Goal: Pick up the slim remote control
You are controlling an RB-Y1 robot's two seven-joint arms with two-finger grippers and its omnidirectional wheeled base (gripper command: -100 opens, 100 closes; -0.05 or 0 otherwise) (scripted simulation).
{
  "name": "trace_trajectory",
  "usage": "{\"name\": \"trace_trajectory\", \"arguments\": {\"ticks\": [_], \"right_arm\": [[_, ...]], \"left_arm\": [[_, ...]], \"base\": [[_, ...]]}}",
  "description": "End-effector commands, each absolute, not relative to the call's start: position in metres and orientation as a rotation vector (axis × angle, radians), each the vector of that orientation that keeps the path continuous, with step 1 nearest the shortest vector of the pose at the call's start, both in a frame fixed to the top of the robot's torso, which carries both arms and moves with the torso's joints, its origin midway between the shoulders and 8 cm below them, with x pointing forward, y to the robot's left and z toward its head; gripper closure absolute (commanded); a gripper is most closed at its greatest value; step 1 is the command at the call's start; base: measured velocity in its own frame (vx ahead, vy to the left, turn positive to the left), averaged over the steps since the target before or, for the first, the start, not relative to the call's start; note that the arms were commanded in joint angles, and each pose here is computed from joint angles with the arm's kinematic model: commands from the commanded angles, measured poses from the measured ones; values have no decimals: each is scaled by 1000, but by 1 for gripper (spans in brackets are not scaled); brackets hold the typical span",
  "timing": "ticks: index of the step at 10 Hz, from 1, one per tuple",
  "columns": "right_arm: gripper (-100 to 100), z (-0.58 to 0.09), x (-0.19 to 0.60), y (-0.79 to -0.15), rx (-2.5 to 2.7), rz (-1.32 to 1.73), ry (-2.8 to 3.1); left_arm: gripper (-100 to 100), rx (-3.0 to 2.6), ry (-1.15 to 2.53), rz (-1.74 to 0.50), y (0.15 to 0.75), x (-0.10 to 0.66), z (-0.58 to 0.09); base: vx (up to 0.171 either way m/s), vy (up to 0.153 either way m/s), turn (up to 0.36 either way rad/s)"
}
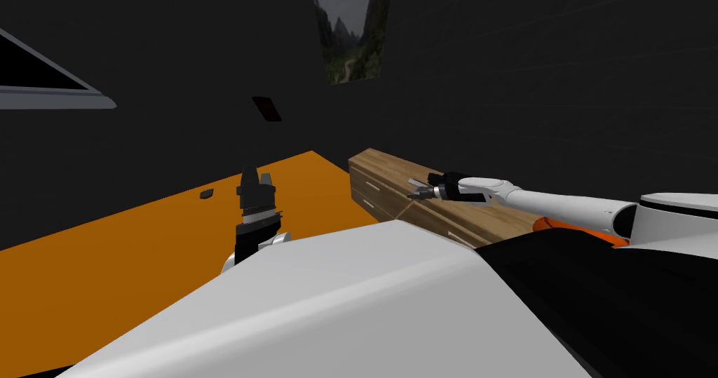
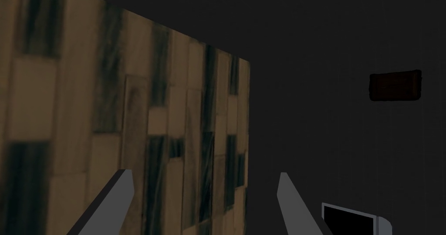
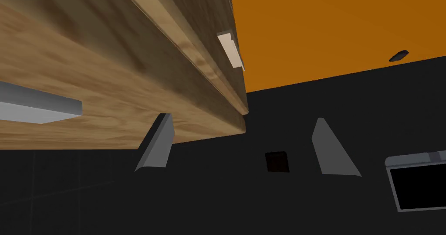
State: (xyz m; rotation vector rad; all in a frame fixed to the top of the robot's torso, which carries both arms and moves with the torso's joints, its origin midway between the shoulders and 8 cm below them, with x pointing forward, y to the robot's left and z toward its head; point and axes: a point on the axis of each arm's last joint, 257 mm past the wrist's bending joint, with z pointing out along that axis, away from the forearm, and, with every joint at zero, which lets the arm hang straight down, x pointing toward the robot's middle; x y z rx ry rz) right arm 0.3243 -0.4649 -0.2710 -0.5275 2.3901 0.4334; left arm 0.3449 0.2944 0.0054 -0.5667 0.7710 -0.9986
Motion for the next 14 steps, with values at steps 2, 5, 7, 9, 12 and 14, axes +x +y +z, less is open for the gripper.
{"name": "trace_trajectory", "arguments": {"ticks": [2, 5, 7, 9, 12, 14], "right_arm": [[-100, -276, 305, -500, -580, 340, 2467], [-100, -280, 270, -553, -657, 198, 2585], [-100, -280, 252, -577, -693, 138, 2640], [-100, -281, 233, -597, -728, 89, 2692], [-100, -284, 172, -639, -817, 4, 2833], [-100, -289, 133, -653, -863, -1, 2912]], "left_arm": [[0, -567, 771, -999, 294, 345, 5], [0, -567, 771, -999, 294, 345, 5], [0, -567, 771, -999, 294, 345, 5], [0, -567, 771, -999, 294, 345, 5], [0, -567, 771, -998, 294, 345, 5], [0, -567, 771, -998, 294, 345, 5]], "base": [[113, 2, 84], [127, -15, 78], [116, -21, 56], [128, 2, 54], [212, -26, 76], [189, -1, 39]]}}
